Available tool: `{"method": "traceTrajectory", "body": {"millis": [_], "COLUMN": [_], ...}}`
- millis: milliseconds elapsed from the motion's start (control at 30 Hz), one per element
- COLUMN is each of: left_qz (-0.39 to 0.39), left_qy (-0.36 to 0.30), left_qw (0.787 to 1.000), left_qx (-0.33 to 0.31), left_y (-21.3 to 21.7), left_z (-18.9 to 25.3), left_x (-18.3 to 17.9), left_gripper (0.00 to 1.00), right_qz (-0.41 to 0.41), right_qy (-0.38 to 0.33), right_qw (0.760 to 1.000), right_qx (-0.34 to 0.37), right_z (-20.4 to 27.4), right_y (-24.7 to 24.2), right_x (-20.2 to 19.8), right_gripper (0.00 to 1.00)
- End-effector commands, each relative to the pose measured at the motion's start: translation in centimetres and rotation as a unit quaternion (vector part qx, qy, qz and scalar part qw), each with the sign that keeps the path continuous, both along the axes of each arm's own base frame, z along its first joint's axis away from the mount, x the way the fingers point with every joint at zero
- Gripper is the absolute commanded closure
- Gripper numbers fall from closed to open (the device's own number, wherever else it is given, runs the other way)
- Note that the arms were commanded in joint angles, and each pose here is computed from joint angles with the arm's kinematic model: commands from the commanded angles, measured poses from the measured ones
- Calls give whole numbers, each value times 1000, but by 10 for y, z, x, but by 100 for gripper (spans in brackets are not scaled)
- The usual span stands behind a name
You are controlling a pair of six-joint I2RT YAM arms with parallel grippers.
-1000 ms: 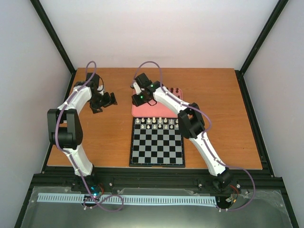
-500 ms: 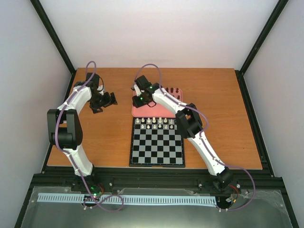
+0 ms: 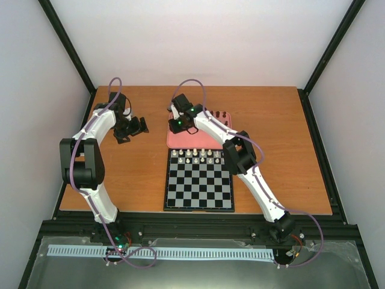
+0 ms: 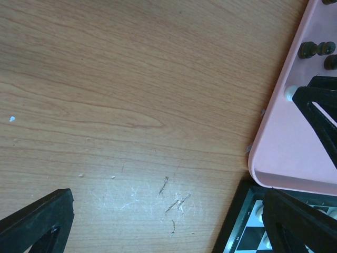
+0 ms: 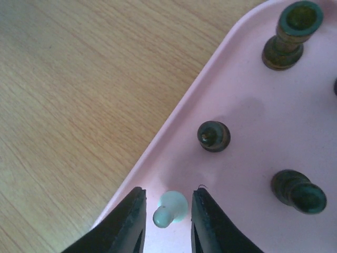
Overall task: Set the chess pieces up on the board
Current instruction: Pick up the chess piece from the storage box, then place the chess piece on the chessboard.
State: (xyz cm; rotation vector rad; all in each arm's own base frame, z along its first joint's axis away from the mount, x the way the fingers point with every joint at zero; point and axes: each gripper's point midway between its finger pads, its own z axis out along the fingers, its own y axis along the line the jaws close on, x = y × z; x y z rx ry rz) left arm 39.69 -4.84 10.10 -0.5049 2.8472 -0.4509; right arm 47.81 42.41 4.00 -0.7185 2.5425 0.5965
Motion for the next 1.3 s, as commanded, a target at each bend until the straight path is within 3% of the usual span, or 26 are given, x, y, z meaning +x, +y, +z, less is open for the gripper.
{"method": "traceTrajectory", "body": {"millis": [0,367,633,933,1100,1267], "left_qz": [4,3,3,3,4,5], "left_qy": [-19,-15,-18,-22,-24,-30], "left_qw": [1000,1000,1000,1000,1000,1000], "left_qx": [-10,-13,-6,-2,5,5], "left_y": [-4,-5,-3,-2,1,1], "left_z": [11,9,12,15,14,16], "left_x": [9,11,15,20,18,18], "left_gripper": [0,0,0,0,0,0], "right_qz": [-5,1,22,96,146,153], "right_qy": [-4,2,-23,-24,-28,-21], "right_qw": [1000,1000,999,995,988,987], "right_qx": [6,-2,9,-11,-35,-42], "right_z": [-3,3,68,100,88,69], "right_y": [1,-6,-13,-11,-4,-6], "right_x": [8,3,-13,-106,-153,-171], "right_gripper": [77,93,96,96,95,95]}}
